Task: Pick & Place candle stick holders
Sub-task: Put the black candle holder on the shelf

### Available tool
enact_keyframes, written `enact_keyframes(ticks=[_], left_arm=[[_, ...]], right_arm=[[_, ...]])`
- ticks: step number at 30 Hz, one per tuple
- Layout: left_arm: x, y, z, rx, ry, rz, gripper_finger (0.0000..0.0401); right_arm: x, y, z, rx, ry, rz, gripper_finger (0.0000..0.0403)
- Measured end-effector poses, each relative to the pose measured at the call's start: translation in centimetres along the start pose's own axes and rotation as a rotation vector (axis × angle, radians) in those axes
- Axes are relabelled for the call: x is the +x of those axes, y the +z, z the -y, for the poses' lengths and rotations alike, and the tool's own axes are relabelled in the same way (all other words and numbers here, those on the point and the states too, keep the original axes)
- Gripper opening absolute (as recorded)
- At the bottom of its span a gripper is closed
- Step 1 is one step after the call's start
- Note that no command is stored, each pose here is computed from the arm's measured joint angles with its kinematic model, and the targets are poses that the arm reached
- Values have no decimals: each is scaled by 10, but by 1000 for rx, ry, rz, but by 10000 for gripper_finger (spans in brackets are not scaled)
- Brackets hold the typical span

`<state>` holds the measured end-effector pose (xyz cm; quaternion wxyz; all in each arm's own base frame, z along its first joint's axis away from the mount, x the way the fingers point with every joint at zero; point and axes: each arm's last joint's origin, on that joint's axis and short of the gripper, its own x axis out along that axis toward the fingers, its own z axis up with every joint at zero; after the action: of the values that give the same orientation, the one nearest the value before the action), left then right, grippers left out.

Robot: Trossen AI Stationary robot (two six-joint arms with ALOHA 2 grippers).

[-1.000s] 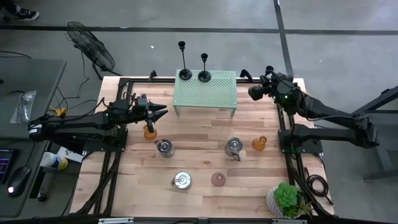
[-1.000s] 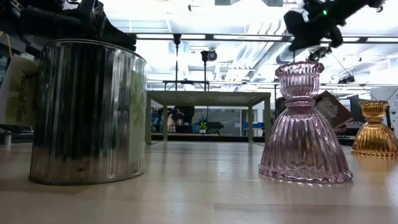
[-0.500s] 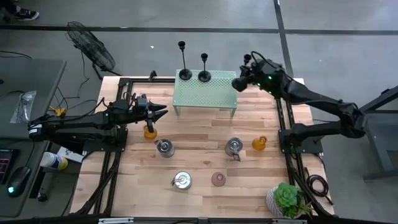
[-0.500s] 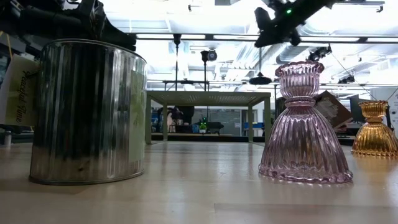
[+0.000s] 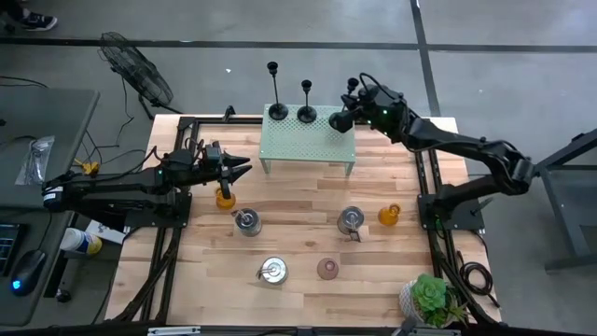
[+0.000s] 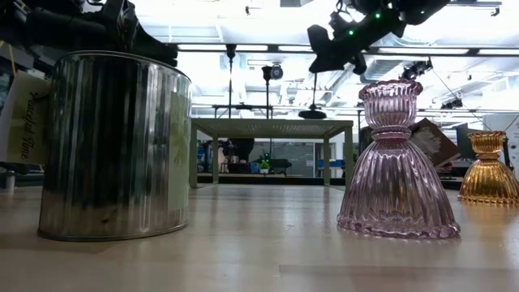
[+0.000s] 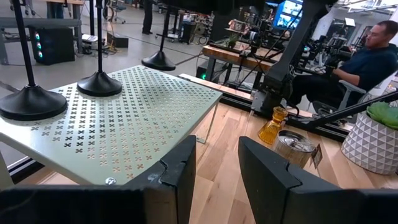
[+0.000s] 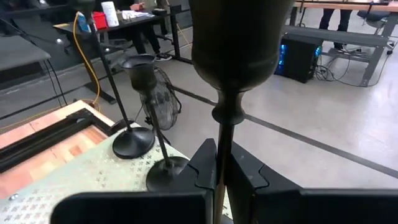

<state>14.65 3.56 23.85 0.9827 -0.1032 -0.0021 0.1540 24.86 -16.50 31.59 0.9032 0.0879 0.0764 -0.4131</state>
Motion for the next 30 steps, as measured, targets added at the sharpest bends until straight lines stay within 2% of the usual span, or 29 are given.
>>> enact_keyframes(ticks=[7, 10, 17, 30], left_arm=[[0, 0, 0, 0, 0, 0, 118], [0, 0, 0, 0, 0, 0, 118], [0, 0, 0, 0, 0, 0, 118], [0, 0, 0, 0, 0, 0, 118]], right_arm=[[12, 15, -5, -42, -27, -37, 5], [17, 13, -4, -49, -51, -84, 5], [21, 11, -2, 10, -65, -91, 5], [32, 6, 1, -9, -51, -98, 5]])
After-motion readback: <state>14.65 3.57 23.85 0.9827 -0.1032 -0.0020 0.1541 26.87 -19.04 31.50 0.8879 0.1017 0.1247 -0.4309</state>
